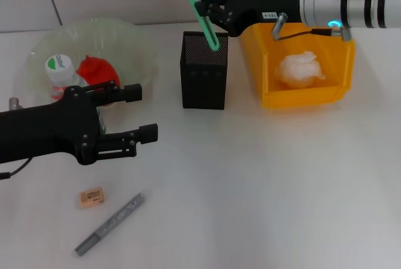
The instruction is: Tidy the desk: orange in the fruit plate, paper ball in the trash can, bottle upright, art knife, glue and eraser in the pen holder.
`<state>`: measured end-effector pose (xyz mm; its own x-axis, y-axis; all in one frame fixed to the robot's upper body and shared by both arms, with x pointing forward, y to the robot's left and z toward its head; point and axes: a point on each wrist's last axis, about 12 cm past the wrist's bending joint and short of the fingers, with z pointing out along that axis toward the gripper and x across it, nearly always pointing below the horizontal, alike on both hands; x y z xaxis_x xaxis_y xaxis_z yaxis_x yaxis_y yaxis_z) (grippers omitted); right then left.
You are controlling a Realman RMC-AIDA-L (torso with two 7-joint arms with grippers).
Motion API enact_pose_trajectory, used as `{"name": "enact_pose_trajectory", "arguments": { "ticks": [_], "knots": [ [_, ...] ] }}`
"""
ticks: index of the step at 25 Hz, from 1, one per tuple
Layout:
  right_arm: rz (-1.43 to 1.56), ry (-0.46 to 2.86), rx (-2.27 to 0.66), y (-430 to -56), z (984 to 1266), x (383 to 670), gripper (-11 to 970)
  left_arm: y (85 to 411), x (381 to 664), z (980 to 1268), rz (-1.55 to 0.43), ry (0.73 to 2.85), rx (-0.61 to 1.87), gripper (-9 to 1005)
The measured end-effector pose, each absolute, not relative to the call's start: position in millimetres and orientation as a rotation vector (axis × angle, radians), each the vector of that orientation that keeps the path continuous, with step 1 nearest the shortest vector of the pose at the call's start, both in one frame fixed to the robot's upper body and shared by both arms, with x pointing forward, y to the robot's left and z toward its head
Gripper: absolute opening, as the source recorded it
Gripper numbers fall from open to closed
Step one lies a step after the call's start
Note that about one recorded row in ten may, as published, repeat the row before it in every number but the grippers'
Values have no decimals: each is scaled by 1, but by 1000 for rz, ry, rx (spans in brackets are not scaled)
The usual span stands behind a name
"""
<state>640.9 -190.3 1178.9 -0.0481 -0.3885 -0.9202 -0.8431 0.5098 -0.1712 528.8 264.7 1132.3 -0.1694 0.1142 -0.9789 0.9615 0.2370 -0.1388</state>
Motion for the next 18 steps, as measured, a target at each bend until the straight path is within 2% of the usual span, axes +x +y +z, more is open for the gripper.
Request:
{"name": "enact_pose_trajectory", "arguments": {
  "ticks": [18],
  "knots": [
    [541, 1616, -1027, -191, 1180, 642, 122, 266, 528, 1132, -1082, 1522, 1053, 799]
  ]
}}
